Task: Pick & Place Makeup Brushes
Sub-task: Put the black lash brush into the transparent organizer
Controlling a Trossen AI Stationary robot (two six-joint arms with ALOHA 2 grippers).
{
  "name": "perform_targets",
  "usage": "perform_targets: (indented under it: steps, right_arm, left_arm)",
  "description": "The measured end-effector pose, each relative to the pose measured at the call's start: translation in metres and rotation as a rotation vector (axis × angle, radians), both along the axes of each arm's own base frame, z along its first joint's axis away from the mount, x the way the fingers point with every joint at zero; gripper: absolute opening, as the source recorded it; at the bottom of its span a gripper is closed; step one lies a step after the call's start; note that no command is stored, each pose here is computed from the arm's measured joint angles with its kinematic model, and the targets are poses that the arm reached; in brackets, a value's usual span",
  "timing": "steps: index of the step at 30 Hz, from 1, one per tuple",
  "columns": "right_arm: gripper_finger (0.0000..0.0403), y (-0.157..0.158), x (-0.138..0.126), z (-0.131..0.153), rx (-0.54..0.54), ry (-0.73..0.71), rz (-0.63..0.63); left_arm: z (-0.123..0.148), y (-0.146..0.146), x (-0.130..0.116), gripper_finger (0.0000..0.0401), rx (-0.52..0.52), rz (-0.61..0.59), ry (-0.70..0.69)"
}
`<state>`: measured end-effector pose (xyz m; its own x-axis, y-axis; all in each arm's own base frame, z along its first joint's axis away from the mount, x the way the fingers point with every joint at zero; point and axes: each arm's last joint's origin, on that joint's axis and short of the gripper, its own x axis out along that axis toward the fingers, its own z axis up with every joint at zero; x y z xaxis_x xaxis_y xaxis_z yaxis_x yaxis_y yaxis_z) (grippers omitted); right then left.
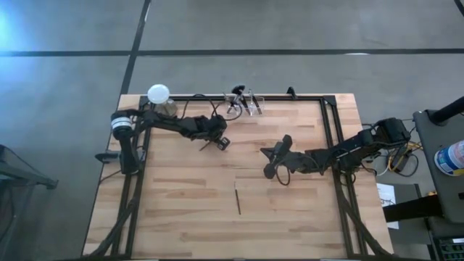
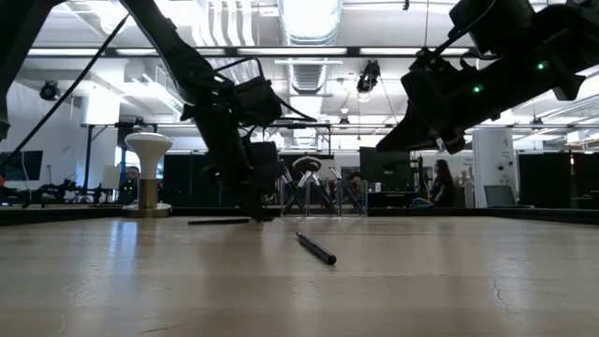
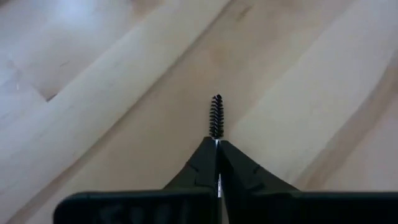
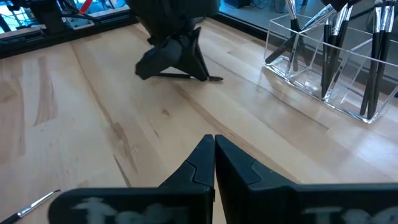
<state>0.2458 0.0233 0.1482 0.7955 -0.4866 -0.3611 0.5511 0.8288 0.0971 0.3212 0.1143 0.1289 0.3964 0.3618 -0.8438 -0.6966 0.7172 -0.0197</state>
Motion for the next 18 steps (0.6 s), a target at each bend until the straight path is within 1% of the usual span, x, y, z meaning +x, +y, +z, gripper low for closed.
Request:
perform_targets:
  steps: [6,9,12,16,18]
  right_arm:
    - [0.0008,0.0,0.0,-0.001,0.0,0.004,0.0]
    - [0.0008,0.0,-0.001,-0.001,-0.001,0.005,0.0]
    - [0.0008,0.0,-0.001,-0.002,-0.002,0.011,0.0]
    - [0.0008,-0.001,-0.002,-0.003,-0.005,0.017,0.001]
    - [0.0008,-0.001,-0.002,-0.004,-0.005,0.021,0.002]
  left_arm:
    - [0.011,-0.013,-0.003,0.0002,0.009,-0.086,0.013]
    - [0.017,-0.02,-0.008,0.0001,-0.012,-0.118,-0.034]
    - [0.023,-0.024,-0.014,0.0001,-0.006,-0.129,-0.142]
    - [0.021,-0.03,-0.028,0.0001,-0.013,-0.127,-0.288]
    - [0.022,-0.032,-0.034,0.0,-0.01,-0.126,-0.384]
